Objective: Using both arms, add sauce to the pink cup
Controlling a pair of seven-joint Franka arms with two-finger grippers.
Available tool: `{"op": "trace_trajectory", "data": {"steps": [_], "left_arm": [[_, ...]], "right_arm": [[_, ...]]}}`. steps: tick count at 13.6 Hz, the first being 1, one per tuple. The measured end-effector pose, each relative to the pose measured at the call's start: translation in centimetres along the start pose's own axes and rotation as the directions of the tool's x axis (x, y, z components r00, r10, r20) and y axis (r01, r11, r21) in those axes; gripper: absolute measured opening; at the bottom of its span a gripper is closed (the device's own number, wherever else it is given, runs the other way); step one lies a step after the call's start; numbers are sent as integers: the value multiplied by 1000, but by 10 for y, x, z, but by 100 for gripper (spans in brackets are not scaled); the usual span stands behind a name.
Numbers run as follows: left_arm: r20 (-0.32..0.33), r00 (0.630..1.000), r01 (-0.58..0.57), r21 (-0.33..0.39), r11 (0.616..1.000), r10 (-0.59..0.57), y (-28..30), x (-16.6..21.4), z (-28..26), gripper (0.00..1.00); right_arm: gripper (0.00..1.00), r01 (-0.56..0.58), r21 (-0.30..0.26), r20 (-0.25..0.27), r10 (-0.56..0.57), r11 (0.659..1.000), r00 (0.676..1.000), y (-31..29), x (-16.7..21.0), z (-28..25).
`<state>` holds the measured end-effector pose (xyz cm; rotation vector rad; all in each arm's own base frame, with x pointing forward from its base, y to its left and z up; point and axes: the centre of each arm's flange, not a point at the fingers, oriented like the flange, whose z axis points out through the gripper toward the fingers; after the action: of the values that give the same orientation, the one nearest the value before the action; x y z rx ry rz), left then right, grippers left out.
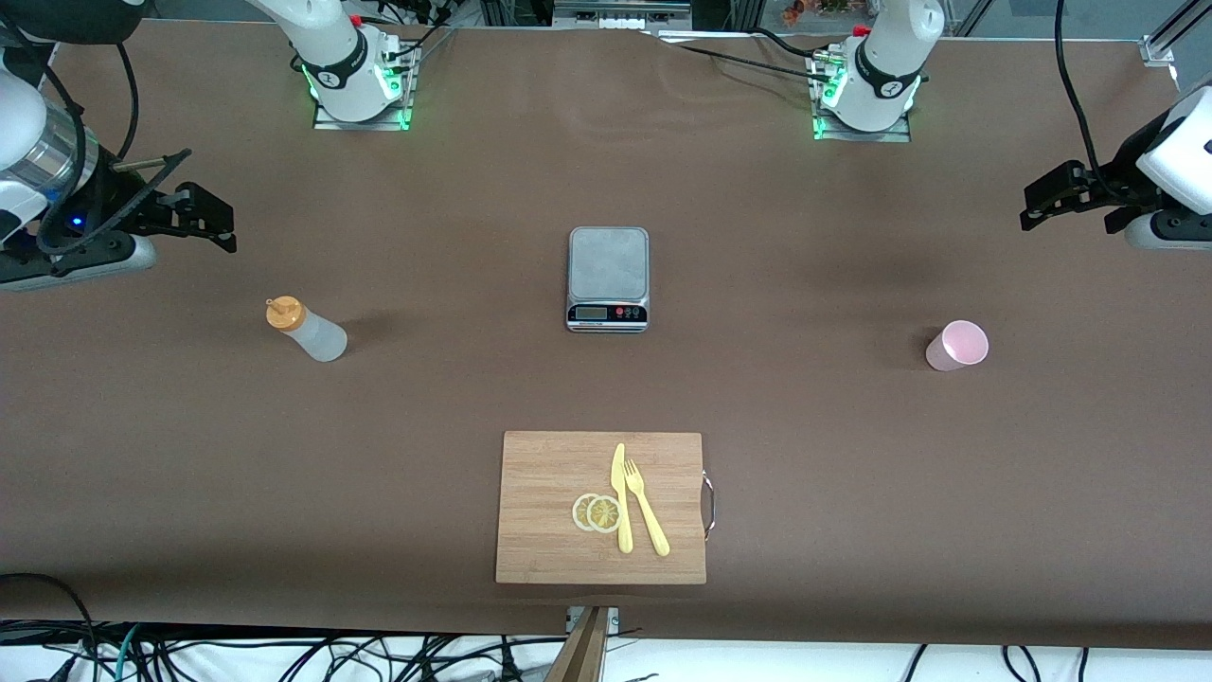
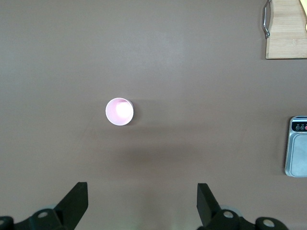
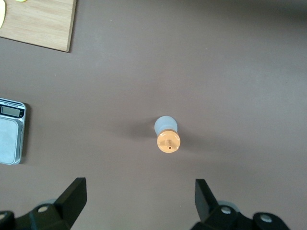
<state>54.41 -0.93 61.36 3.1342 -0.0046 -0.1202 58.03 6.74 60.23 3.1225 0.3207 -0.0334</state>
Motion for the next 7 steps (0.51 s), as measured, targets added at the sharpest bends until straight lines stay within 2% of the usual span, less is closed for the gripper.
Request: {"op": "trace_trajectory", "data": {"steps": [7], "left_arm": [[0,1000,0,0,1000,0,0,0,0,100]], "right_arm": [[100,-30,0,-6,30,1000,1000,18,-1,0]]}}
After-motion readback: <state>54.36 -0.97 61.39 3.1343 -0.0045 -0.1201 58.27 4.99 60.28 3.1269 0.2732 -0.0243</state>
